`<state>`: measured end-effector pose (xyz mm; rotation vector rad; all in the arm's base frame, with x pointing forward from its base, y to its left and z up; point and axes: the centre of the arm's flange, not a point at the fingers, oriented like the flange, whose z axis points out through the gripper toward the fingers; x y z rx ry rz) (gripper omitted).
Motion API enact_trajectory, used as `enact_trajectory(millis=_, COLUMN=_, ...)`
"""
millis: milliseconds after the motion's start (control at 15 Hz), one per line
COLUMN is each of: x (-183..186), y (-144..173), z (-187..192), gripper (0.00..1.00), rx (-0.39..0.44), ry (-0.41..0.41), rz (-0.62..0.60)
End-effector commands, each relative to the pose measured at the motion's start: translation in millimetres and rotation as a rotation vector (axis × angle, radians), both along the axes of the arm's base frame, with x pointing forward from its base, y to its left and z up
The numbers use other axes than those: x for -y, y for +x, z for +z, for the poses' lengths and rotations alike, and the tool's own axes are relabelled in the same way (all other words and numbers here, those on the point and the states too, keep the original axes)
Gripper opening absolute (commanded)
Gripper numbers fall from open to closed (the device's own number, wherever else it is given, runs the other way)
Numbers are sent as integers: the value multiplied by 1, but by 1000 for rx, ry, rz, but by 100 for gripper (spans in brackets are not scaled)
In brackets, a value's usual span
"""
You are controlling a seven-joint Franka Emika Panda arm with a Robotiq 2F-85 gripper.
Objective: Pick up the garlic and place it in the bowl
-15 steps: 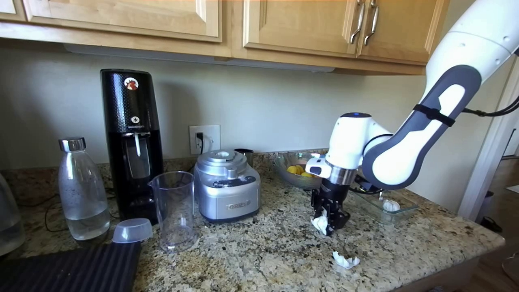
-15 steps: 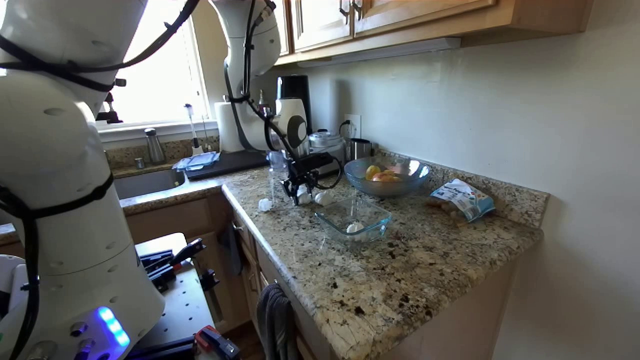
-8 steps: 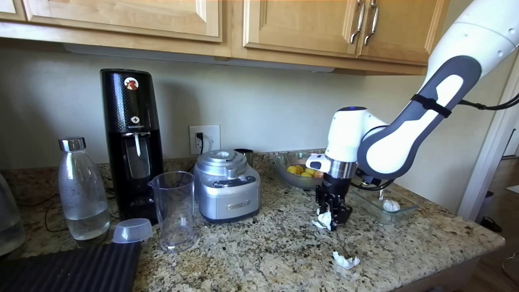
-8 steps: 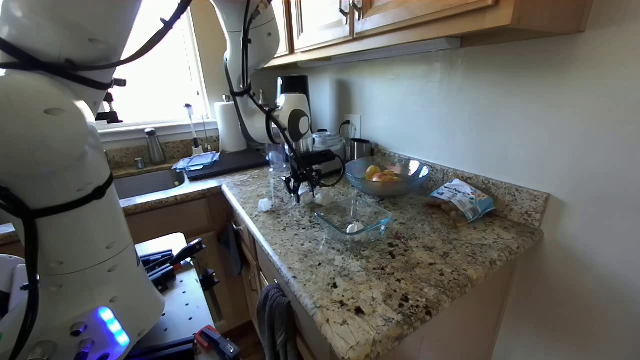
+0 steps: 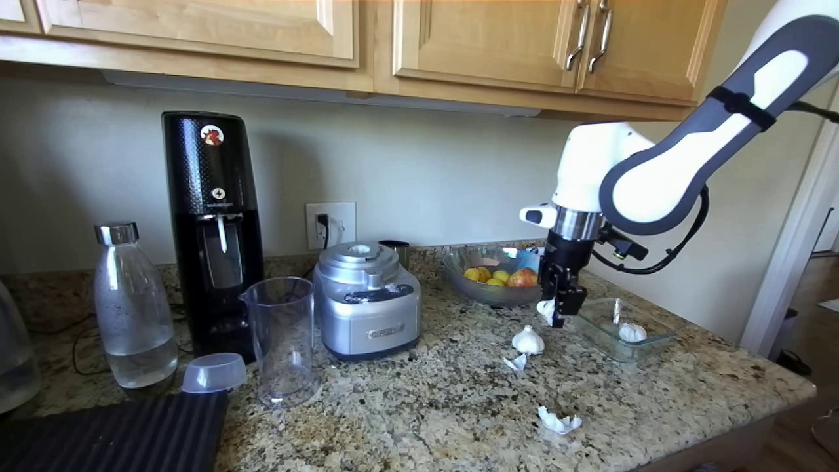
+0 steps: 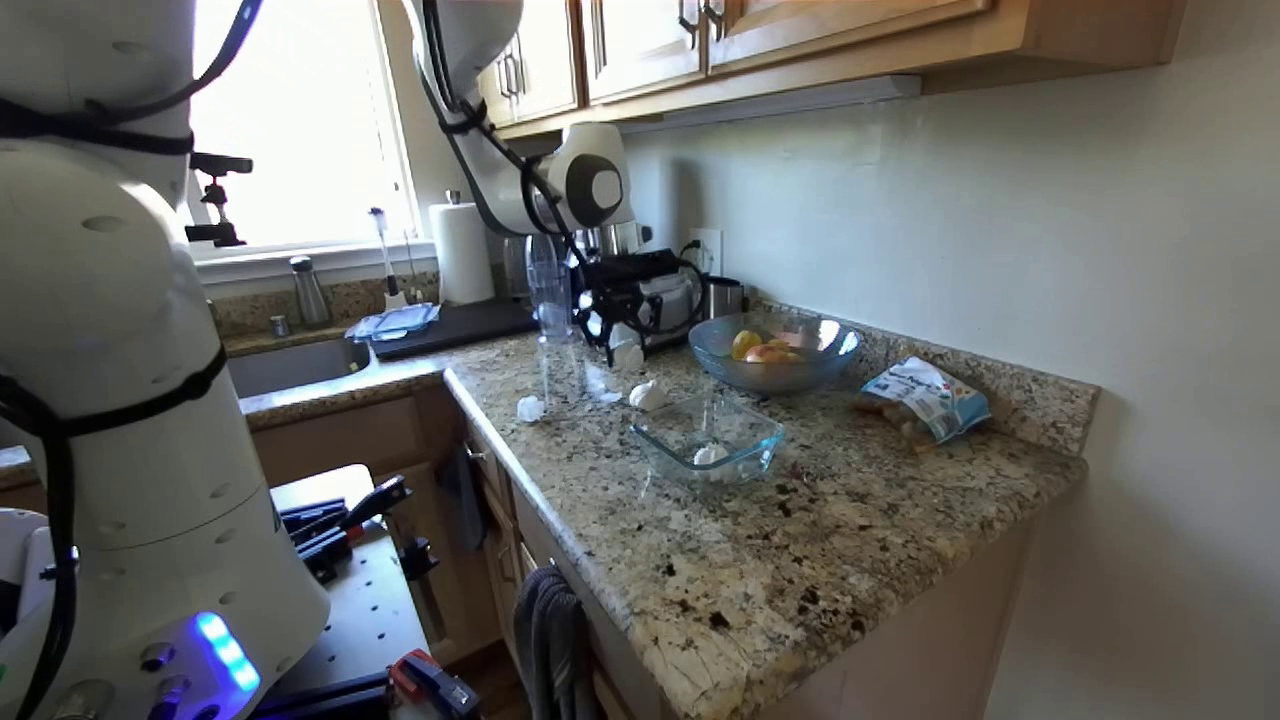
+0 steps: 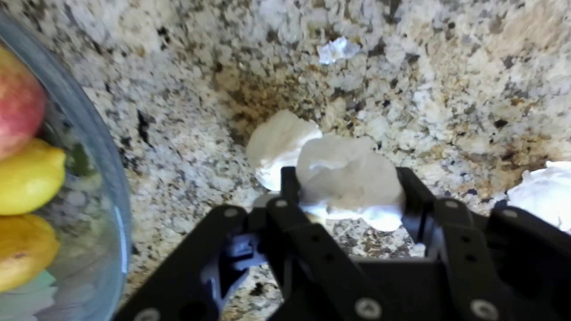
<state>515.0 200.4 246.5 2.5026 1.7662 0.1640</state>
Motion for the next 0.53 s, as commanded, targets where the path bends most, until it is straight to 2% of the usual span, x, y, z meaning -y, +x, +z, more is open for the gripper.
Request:
enact_trajectory(millis=0, x=47, y=-20, z=29, gripper=30, rx=41, ry=-28, rz=-195)
enact_trajectory(millis=267, x=91, y=-25, z=33, gripper=30, rx=70, ry=-31, rz=-410)
enact_trajectory(millis=467, x=119, y=-23, z=20, gripper=30, rx=84, ry=-33, rz=-571)
